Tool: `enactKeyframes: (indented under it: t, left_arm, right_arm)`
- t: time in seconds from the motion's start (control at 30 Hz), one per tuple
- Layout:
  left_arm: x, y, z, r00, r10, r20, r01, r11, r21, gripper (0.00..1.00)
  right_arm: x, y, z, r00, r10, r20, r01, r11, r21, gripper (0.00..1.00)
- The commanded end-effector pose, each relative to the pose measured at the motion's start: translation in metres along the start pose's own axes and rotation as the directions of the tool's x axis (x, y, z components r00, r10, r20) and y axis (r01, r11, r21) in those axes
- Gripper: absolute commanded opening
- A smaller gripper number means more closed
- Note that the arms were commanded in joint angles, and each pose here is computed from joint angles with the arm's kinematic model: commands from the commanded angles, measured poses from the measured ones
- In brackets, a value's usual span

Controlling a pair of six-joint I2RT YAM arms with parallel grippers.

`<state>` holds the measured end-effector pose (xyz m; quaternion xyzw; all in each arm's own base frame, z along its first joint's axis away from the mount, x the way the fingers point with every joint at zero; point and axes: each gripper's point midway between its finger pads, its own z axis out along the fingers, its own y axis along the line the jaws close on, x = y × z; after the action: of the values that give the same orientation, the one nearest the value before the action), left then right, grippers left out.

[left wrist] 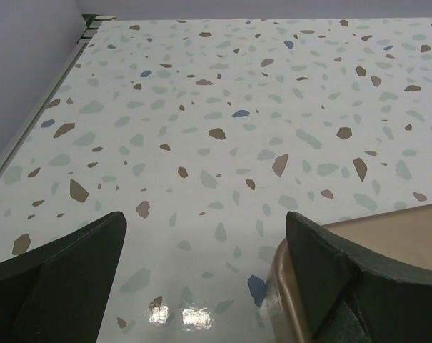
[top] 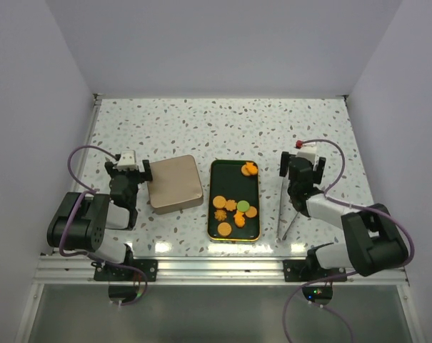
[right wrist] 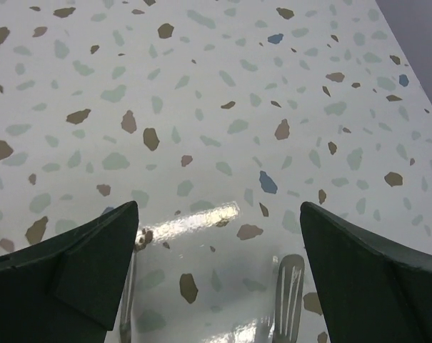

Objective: Pack the cookies

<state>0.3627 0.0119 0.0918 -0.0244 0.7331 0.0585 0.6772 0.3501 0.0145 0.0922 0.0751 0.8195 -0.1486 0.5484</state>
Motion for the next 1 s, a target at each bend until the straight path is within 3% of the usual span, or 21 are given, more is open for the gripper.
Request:
enactKeyframes:
  t: [0.0,0.1,0.23,0.33,0.37,0.4,0.5,0.6,0.63,0.8,0.97]
  left_arm:
    - [-0.023,-0.001,0.002,0.996,0.006,0.091,-0.007,1.0,0.004,1.0]
    - [-0.023,-0.001,0.002,0.996,0.006,0.091,-0.007,1.0,0.004,1.0]
    - [-0.023,-0.001,0.002,0.996,0.006,0.093,-0.006,1.0,0.004,1.0]
    - [-0.022,-0.001,0.002,0.996,0.007,0.09,-0.007,1.0,0.004,1.0]
    - [-0.023,-0.001,0.002,0.996,0.006,0.091,-0.007,1.0,0.004,1.0]
    - [-0.022,-0.001,0.002,0.996,0.007,0.088,-0.007,1.0,0.004,1.0]
    - [-0.023,-0.001,0.002,0.996,0.006,0.091,-0.007,1.0,0.004,1.0]
    - [-0.023,-0.001,0.002,0.996,0.006,0.091,-0.007,1.0,0.004,1.0]
    - [-0.022,-0.001,0.002,0.996,0.007,0.088,-0.007,1.0,0.004,1.0]
    - [-0.022,-0.001,0.002,0.996,0.007,0.09,-0.007,1.0,0.004,1.0]
    - [-0.023,-0.001,0.002,0.996,0.006,0.091,-0.007,1.0,0.004,1.0]
  right_arm:
    - [-0.013,-0.01,0.021,0.987,0.111,0.118,-0.117,0.992,0.044,0.99]
    - [-0.022,-0.009,0.026,0.979,0.155,0.133,-0.16,0.987,0.031,0.99]
    - [-0.01,-0.016,0.035,0.985,0.16,0.065,-0.164,0.985,0.062,0.99]
    - [-0.003,-0.016,0.032,0.989,0.113,0.1,-0.116,0.993,0.025,0.99]
    - [-0.02,-0.018,0.033,0.966,0.161,0.204,-0.163,0.987,-0.006,0.99]
    - [-0.015,-0.019,0.031,0.962,0.155,0.226,-0.154,0.988,-0.02,0.99]
    - [-0.003,0.0,0.029,0.965,0.118,0.234,-0.09,0.988,-0.129,0.99]
    - [-0.001,-0.007,0.031,0.967,0.133,0.217,-0.116,0.989,-0.088,0.99]
    - [-0.009,-0.007,0.03,0.956,0.14,0.258,-0.12,0.989,-0.092,0.99]
    - [-0.014,0.014,0.034,0.969,0.095,0.227,-0.053,0.981,-0.186,0.99]
    - [-0.01,0.012,0.033,0.971,0.091,0.22,-0.052,0.982,-0.18,0.99]
